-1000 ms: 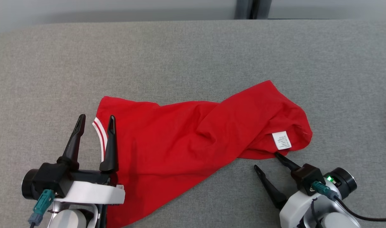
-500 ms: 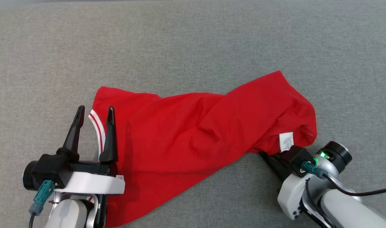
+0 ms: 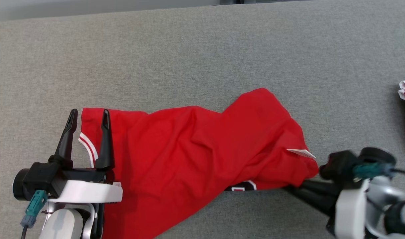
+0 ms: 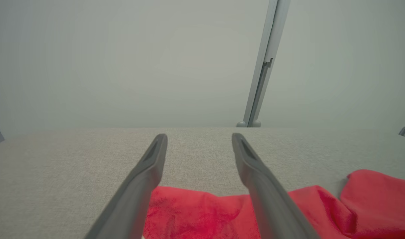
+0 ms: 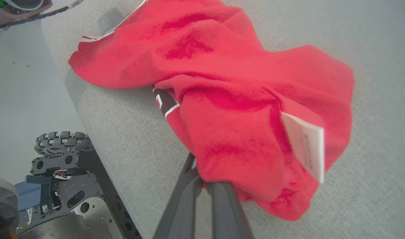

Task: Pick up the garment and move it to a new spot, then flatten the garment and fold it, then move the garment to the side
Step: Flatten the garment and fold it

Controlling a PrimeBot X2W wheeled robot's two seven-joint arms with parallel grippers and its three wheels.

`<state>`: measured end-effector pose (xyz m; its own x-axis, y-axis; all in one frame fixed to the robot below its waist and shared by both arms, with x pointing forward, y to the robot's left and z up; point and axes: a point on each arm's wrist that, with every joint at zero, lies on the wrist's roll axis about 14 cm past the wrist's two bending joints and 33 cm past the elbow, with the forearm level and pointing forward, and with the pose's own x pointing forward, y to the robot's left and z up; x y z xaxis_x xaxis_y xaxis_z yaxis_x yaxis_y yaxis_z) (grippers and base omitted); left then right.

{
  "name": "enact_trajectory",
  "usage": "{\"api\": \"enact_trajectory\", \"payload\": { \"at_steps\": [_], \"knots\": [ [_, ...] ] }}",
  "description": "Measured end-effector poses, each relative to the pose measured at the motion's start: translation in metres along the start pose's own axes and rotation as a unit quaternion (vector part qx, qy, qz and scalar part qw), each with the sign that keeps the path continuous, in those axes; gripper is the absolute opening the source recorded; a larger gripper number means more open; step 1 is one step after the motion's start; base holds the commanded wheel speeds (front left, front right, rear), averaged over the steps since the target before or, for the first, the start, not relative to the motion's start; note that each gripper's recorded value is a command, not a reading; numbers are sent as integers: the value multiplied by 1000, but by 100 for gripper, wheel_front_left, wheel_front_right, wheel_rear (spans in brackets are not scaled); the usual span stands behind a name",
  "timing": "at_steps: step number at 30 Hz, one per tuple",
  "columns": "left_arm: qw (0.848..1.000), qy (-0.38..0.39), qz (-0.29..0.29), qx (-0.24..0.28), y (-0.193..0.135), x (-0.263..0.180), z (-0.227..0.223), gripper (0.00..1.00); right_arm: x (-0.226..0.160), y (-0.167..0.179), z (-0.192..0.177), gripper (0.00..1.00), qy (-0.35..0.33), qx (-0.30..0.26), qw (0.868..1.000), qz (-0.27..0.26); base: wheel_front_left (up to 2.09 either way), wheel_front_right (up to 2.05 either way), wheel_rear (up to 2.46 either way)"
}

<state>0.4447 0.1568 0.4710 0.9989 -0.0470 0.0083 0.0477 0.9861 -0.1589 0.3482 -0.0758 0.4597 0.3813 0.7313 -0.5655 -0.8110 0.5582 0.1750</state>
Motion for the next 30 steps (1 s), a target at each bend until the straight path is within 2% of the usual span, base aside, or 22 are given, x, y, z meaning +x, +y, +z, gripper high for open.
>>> {"api": "enact_trajectory", "payload": {
  "at_steps": [4, 10, 14, 18, 24, 28, 30],
  "knots": [
    [1000, -1, -4, 1, -2, 2, 0, 100, -21, -13, 38, 0, -55, 6, 998, -14, 0, 0, 0],
    [1000, 0, -7, 4, -4, 1, -1, 100, -41, -33, 88, 0, -151, 19, 988, -32, 0, 0, 0],
    [1000, 1, -9, 2, -6, 3, -3, 100, -50, -72, 107, 0, -189, 8, 978, -82, 0, 0, 0],
    [1000, 0, -12, 2, -8, 9, -5, 100, -36, -109, 93, 0, -196, 20, 972, -127, 0, 0, 0],
    [1000, 7, -16, 0, -10, 14, -12, 100, -5, -156, 48, 0, -197, 57, 960, -193, 0, 0, 0],
    [1000, 12, -20, -1, -12, 16, -16, 100, 14, -167, 18, 0, -199, 81, 951, -222, 0, 0, 0],
    [1000, 13, -23, -2, -13, 17, -18, 100, 21, -169, 4, 0, -190, 73, 951, -233, 0, 0, 0]
  ]
}}
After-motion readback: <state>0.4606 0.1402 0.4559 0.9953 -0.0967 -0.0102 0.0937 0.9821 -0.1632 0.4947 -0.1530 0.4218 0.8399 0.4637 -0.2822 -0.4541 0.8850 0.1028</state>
